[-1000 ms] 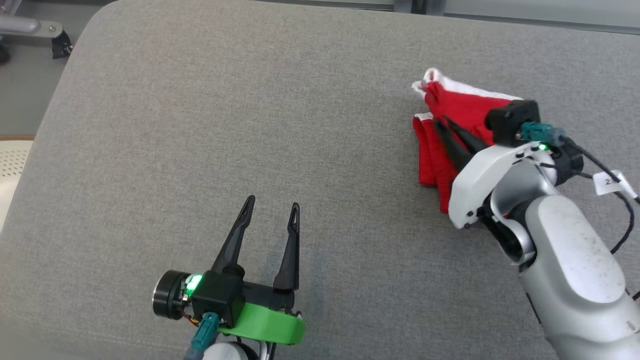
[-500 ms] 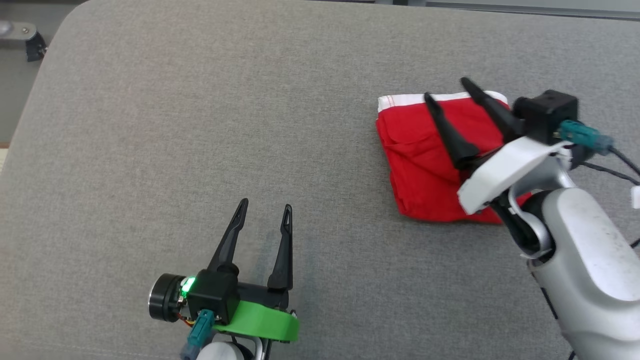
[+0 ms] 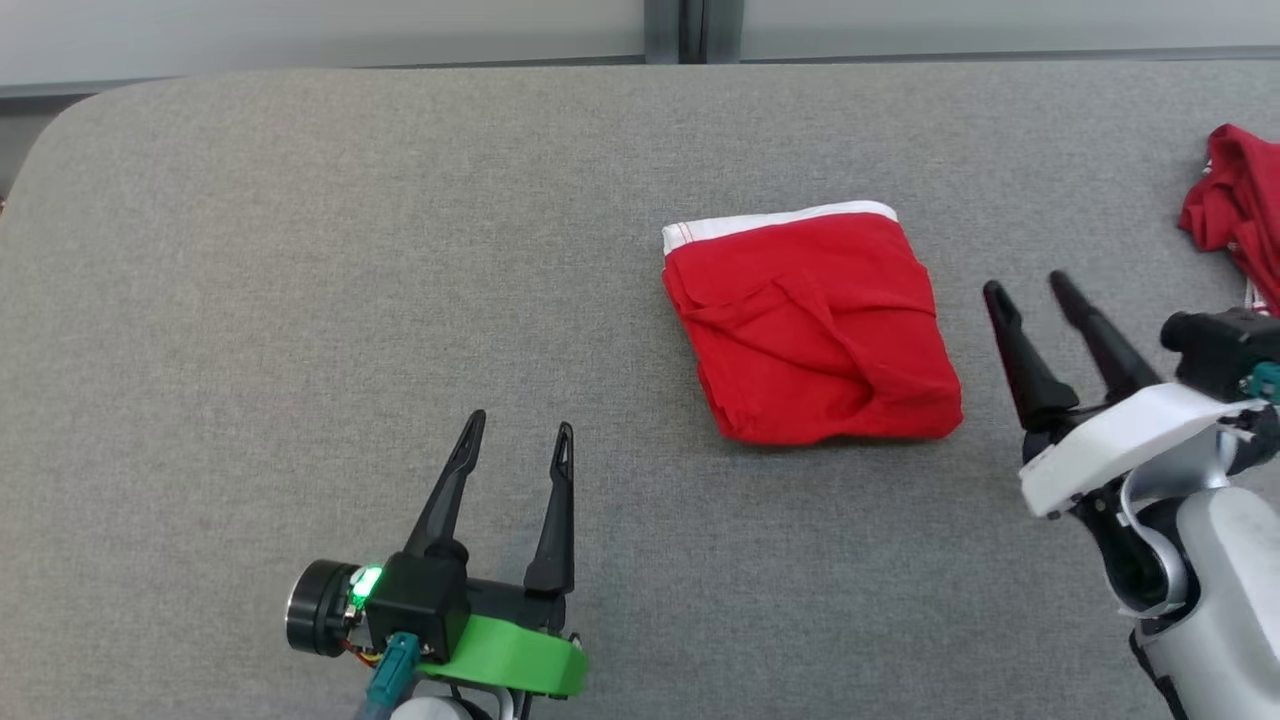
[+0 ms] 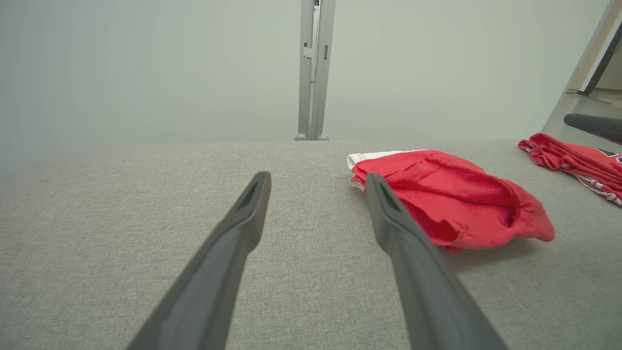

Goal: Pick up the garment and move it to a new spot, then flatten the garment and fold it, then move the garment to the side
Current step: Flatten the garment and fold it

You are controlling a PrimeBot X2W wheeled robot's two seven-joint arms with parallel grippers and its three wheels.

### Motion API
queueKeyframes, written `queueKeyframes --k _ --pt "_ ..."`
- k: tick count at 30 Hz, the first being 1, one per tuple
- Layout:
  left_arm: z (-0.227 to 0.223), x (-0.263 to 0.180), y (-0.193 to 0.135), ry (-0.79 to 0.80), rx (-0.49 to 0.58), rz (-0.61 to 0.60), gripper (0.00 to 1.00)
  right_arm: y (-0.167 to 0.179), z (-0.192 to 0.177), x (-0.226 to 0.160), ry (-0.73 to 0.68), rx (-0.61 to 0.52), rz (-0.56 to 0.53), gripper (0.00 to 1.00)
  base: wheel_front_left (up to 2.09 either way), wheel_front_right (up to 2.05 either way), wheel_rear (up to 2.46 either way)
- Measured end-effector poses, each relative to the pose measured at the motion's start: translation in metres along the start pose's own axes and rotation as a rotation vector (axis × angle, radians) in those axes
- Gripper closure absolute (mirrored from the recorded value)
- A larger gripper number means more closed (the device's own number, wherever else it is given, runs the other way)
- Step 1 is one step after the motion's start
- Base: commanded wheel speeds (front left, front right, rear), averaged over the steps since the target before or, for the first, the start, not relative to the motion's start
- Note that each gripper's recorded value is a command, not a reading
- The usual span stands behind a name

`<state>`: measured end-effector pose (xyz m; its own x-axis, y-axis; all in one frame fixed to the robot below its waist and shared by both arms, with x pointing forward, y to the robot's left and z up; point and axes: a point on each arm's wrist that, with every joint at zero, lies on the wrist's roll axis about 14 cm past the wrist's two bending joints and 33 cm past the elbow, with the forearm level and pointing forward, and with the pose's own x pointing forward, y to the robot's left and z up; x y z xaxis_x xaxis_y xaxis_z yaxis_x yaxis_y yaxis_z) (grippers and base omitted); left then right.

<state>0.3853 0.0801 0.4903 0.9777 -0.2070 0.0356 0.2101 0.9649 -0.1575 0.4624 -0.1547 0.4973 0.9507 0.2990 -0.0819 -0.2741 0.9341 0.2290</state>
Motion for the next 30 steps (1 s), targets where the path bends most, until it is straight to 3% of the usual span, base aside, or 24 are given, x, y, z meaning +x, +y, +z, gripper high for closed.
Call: queueKeyframes --k 8,14,19,25,30 --pt "0.009 -0.002 -0.009 -0.024 -0.005 -0.028 0.0 0.026 -0.022 0.016 0.209 0.245 0.107 1.0 0.0 0.0 0.0" --pt "0.005 -0.005 0.002 -0.011 -0.014 0.01 0.0 0.037 -0.053 0.032 0.431 0.238 0.19 1.0 0.0 0.0 0.0" --pt "-0.002 -0.005 0.013 0.011 -0.012 0.045 0.0 0.073 -0.082 0.035 0.546 0.288 0.297 1.0 0.0 0.0 0.0" --pt "-0.004 -0.005 0.015 0.019 -0.01 0.049 0.0 0.119 -0.093 0.013 0.619 0.334 0.447 1.0 0.0 0.0 0.0" --pt "0.001 -0.004 0.012 0.004 0.0 0.035 0.0 0.13 -0.097 -0.024 0.664 0.3 0.517 1.0 0.0 0.0 0.0"
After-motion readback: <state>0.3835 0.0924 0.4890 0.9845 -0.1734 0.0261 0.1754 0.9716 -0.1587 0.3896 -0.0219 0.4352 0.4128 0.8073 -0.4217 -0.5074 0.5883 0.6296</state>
